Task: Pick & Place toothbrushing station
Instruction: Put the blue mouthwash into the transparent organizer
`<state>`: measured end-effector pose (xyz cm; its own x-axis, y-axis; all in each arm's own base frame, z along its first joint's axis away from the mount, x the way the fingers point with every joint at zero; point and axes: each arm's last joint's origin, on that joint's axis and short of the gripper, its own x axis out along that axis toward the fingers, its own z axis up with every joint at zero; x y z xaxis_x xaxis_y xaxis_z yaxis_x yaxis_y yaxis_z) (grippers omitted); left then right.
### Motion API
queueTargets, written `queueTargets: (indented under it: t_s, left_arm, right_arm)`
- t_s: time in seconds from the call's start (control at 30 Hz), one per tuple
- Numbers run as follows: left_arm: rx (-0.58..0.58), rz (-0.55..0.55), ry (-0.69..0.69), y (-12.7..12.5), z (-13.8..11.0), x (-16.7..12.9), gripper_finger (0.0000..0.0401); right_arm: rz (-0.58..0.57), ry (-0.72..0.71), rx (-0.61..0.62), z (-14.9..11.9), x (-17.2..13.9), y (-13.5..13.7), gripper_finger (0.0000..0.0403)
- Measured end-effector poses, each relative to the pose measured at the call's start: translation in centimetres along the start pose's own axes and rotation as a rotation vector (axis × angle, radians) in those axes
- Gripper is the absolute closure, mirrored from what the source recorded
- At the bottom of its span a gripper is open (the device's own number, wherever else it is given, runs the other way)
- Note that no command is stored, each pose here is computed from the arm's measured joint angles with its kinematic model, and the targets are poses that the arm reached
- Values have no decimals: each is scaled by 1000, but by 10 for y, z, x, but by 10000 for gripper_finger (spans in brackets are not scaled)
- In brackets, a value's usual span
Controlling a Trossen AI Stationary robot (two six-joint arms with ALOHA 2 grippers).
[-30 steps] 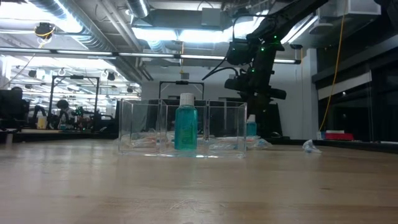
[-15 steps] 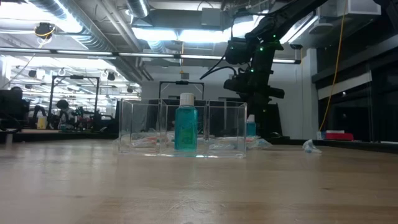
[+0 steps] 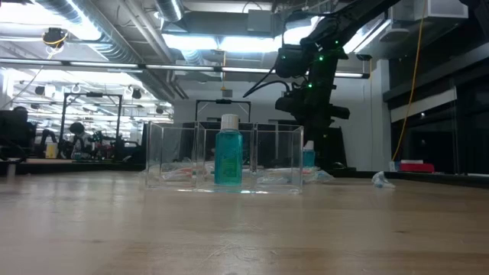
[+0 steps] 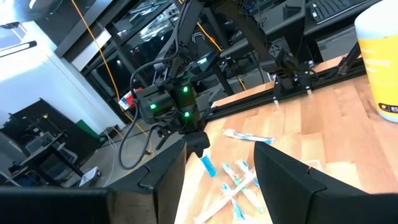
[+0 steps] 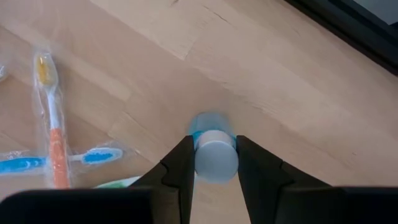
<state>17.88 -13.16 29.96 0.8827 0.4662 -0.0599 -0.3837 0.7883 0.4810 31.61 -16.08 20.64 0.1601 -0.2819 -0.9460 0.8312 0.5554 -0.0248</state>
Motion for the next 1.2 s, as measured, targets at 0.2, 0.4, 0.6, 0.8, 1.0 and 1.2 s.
queueTargets:
  t_s: [0.2, 0.4, 0.6, 0.8, 1.0, 1.2]
  left_arm:
    - [0, 0, 0, 0, 0, 0, 217]
    - [0, 0, 0, 0, 0, 0, 217]
    - [0, 0, 0, 0, 0, 0, 217]
    - [0, 0, 0, 0, 0, 0, 217]
    - [0, 0, 0, 0, 0, 0, 217]
    - [-4, -1, 5, 0, -1, 0, 217]
  right_arm:
    - [-12, -6, -16, -1, 0, 1, 309]
    - [-15, -8, -15, -1, 0, 1, 309]
    - [-31, -16, -22, 0, 0, -1, 309]
    - [-33, -30, -28, 10, -9, -1, 310]
    - [-17, -61, -37, 25, -37, 3, 310]
    - [-22, -15, -104, 17, -61, 19, 310]
